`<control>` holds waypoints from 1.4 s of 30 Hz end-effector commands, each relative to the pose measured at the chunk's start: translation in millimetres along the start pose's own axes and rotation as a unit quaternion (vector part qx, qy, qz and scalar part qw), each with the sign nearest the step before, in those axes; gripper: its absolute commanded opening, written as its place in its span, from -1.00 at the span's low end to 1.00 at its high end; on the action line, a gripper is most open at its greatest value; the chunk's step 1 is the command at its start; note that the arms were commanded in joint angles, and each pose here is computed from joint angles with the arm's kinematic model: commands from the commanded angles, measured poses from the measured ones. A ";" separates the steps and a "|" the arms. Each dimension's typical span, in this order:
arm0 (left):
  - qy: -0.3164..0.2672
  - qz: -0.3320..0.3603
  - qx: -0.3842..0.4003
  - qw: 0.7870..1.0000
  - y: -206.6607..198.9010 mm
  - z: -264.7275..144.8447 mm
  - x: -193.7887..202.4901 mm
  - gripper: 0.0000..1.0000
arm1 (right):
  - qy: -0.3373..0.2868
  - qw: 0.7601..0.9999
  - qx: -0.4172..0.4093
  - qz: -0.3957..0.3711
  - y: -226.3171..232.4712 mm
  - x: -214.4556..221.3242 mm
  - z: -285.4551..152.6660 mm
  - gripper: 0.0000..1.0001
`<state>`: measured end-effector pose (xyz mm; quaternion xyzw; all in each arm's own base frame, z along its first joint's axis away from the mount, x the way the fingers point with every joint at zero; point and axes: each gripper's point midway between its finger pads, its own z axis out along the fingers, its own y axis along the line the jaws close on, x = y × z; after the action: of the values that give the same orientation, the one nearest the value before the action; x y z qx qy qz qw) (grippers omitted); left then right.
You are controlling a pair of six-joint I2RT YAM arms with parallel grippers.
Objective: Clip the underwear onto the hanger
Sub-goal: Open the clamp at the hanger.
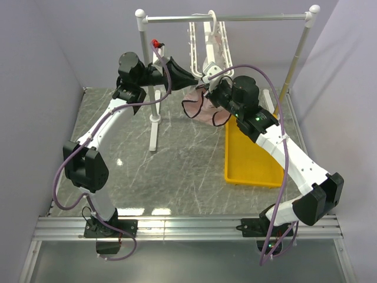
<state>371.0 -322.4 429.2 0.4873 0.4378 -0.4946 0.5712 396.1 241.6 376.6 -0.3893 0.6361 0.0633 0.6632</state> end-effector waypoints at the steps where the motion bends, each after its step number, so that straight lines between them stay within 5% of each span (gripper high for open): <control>1: -0.016 0.021 -0.006 1.000 -15.1 -2.7 -30.6 -0.99 | -0.033 0.999 0.015 -0.010 -10.9 -24.5 -12.3 -1.00; 16: -0.063 -0.034 -0.016 0.997 -21.0 -2.7 -47.5 -0.99 | -0.008 0.998 -0.059 0.009 19.8 -11.4 -8.8 -1.00; 42: -0.072 -0.060 0.004 0.996 -23.2 -0.6 -33.0 -0.99 | -0.019 0.997 -0.062 0.048 21.1 -35.2 -2.2 -1.00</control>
<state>348.0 -317.5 452.9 0.4173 0.4404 -0.5686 0.5556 378.6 267.5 365.6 -0.4161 0.6531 0.1325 0.6187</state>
